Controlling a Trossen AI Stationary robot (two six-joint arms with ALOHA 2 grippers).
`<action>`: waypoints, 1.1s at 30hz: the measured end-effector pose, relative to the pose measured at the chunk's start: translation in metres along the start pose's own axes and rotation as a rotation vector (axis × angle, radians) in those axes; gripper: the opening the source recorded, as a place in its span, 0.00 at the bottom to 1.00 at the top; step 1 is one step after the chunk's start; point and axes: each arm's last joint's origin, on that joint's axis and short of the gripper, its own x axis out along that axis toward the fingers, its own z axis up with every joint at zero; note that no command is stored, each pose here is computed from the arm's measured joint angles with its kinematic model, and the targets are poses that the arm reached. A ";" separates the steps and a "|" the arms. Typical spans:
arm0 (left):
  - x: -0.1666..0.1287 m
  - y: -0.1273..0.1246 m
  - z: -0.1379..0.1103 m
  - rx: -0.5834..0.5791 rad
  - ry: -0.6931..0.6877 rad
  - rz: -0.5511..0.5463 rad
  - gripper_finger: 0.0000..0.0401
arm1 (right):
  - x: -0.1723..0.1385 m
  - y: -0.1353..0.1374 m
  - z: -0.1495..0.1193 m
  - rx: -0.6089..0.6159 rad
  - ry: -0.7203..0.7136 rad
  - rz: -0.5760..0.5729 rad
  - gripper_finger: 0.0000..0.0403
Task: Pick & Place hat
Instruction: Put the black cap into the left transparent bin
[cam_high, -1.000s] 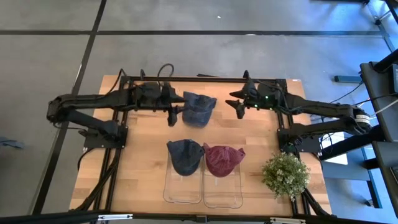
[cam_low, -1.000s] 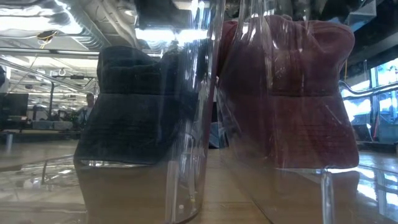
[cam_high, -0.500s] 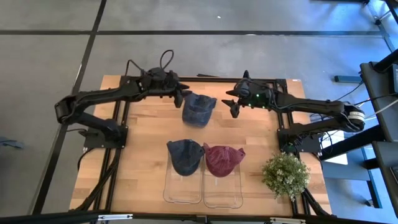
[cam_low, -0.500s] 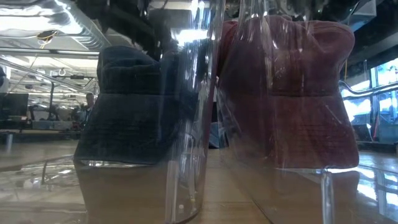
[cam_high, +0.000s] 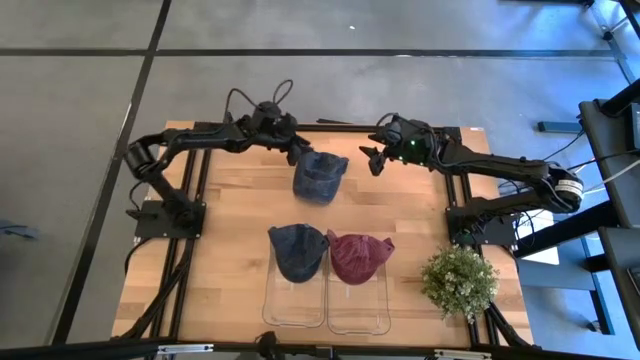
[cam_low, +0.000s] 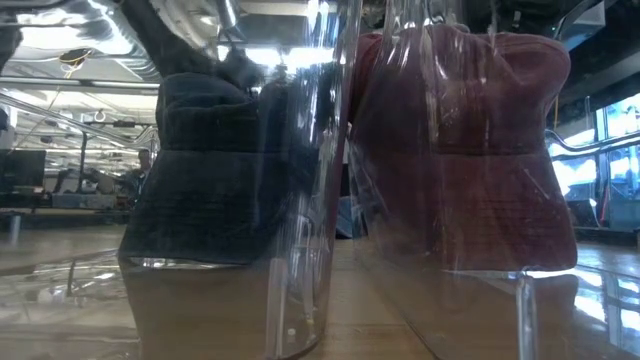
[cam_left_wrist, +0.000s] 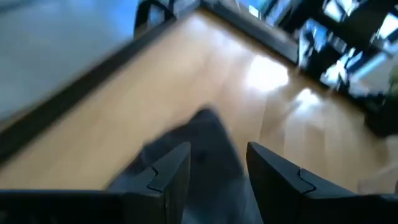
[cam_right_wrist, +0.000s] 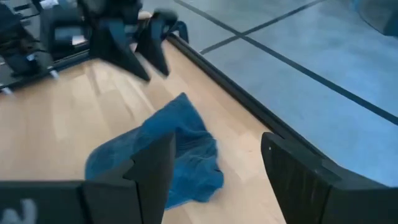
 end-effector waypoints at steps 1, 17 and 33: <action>0.004 0.004 -0.005 -0.009 0.028 0.000 0.38 | 0.000 -0.002 0.000 0.005 0.000 -0.006 0.59; 0.044 0.024 -0.063 -0.129 0.323 0.060 0.39 | 0.000 -0.009 -0.002 -0.018 0.030 -0.032 0.59; 0.007 -0.028 -0.083 -0.015 0.720 0.193 0.39 | 0.000 -0.009 -0.006 -0.010 0.070 -0.037 0.59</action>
